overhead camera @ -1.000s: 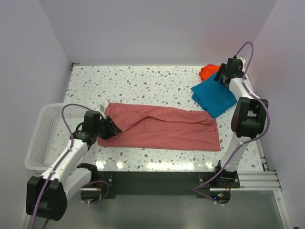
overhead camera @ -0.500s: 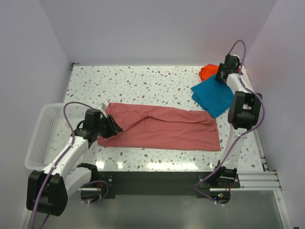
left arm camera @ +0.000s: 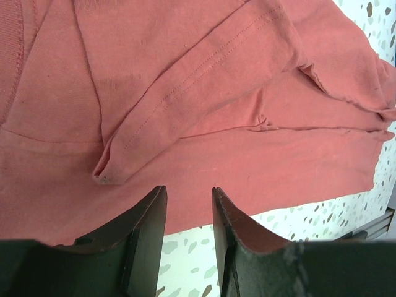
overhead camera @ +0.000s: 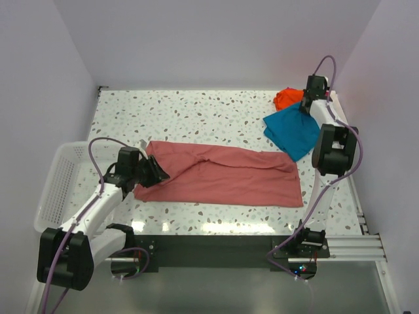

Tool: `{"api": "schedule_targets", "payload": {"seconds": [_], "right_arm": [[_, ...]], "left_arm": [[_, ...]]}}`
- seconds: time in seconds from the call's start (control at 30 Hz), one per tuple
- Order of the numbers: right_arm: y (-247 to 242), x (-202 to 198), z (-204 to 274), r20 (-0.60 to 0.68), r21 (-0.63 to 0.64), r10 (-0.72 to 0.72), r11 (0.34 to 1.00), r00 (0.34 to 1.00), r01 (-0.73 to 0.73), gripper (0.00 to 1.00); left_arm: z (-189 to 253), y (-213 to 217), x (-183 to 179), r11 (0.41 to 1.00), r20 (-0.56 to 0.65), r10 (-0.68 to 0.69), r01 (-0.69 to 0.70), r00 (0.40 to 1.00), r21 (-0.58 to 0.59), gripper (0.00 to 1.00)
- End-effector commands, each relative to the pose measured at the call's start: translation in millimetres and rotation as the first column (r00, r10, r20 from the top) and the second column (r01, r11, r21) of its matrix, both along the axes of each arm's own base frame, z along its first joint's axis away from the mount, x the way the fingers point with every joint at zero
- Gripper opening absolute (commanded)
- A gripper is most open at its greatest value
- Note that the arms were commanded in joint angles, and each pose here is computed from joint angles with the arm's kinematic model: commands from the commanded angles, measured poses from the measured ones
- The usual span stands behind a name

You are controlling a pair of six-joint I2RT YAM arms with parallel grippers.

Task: Fold and stack the t-shirts
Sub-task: Fold the tshirt

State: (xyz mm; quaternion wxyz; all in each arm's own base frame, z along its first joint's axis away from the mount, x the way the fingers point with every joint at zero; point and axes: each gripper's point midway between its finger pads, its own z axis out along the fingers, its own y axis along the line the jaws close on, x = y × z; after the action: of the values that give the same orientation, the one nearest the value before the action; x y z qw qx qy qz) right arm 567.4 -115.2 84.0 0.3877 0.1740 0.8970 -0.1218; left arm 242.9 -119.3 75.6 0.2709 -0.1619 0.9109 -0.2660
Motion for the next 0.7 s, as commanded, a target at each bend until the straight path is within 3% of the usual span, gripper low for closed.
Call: {"api": "schedule_targets", "payload": {"seconds": [0.0,0.27,0.67], "right_arm": [[-20,13,40,0.118,-0.050,-0.108,0.992,0.987,0.115,0.00],[-42,29,51,0.202,-0.064,-0.261,0.958,0.944,0.278,0.00],[-73,49,56,0.281,0.031,-0.412,0.907,0.867,0.421,0.00]], "left_arm": [[20,-6,17,1.000,0.081,-0.025,0.027,0.996,-0.014,0.40],[18,-6,22,1.000,0.074,-0.023,0.023,0.997,-0.005,0.39],[15,-4,25,1.000,0.068,-0.016,0.015,0.998,0.006,0.39]]}}
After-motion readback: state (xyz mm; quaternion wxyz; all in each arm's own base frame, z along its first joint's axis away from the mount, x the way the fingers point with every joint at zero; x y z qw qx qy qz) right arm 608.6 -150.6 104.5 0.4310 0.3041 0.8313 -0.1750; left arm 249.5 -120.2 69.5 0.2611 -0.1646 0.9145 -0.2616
